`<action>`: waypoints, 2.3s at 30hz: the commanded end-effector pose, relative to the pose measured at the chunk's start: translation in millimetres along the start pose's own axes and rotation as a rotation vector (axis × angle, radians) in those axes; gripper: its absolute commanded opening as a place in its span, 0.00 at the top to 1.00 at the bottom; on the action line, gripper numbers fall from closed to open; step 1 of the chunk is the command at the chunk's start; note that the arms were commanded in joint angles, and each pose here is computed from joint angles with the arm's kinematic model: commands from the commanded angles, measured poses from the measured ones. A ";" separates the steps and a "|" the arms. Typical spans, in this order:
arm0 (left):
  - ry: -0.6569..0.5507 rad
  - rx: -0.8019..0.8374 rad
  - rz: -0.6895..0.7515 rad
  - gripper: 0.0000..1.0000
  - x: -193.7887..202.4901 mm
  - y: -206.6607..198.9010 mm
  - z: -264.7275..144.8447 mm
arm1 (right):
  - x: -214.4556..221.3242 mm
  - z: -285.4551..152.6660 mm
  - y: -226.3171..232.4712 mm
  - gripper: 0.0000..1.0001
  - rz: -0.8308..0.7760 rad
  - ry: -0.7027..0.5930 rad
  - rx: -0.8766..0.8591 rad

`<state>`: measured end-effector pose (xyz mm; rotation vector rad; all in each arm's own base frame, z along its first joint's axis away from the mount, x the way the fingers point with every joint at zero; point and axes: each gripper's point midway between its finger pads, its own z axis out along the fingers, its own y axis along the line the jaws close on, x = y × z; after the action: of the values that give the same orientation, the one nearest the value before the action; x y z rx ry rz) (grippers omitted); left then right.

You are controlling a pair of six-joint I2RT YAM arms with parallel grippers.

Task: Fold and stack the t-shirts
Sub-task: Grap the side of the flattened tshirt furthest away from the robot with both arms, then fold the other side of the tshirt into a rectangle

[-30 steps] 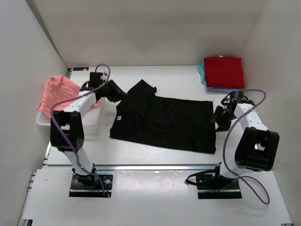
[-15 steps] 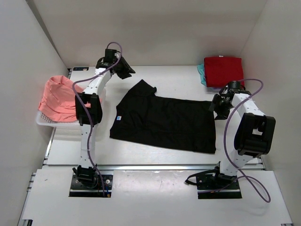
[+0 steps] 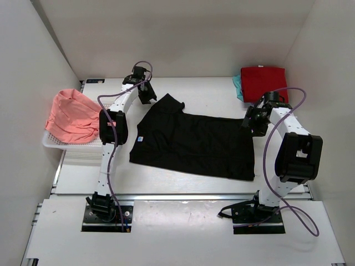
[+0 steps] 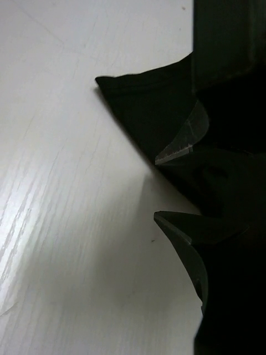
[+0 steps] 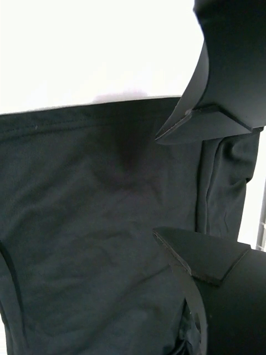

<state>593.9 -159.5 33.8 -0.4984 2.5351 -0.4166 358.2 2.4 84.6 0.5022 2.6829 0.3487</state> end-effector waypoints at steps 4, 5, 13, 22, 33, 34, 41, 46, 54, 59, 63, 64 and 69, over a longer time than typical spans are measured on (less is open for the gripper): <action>0.052 0.032 0.060 0.50 20.5 -15.0 16.4 | -25.7 14.3 -16.0 0.39 0.076 -0.069 0.033; 0.067 0.031 0.059 0.49 24.2 -13.9 17.1 | -28.6 19.2 -17.5 0.38 0.081 -0.066 0.033; 0.111 0.131 0.030 0.53 33.6 -30.6 19.9 | -42.7 45.7 -23.4 0.29 0.166 -0.075 0.020; 0.200 0.187 0.035 0.66 56.9 -40.9 18.5 | -72.5 73.8 -28.6 0.26 0.193 -0.091 0.047; 0.190 0.201 0.010 1.00 39.6 -34.2 4.2 | -100.1 95.7 -10.6 0.58 0.141 -0.062 -0.007; 0.183 0.211 0.018 1.00 38.9 -40.7 0.9 | -102.3 94.9 -6.6 0.73 0.130 -0.067 -0.017; 0.144 0.298 -0.026 1.00 5.4 -43.2 -23.7 | -111.9 75.4 -0.8 1.00 0.094 -0.104 -0.028; 0.152 0.356 -0.007 1.00 -2.1 -49.8 -45.7 | -122.8 49.5 4.8 1.00 0.022 -0.171 -0.060; 0.216 0.465 0.079 1.00 19.1 -65.6 -89.8 | -107.8 13.6 21.1 1.00 -0.044 -0.207 -0.184; 0.222 0.444 0.105 1.00 32.5 -52.4 -120.0 | -83.3 -1.6 12.4 1.00 -0.049 -0.208 -0.169; 0.221 0.415 0.101 1.00 35.9 -39.2 -147.3 | -67.7 -17.7 1.1 0.99 -0.049 -0.225 -0.158; 0.213 0.416 0.105 1.00 35.5 -37.9 -157.9 | -57.7 -14.3 -5.3 1.00 -0.032 -0.207 -0.148; 0.266 0.387 0.043 1.00 56.6 -5.4 -174.0 | -24.8 -27.1 -12.8 1.00 -0.009 -0.199 -0.141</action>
<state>474.9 -170.1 138.3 -0.2520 2.6233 -0.9727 375.1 -22.7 95.0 0.4866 2.5046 0.4709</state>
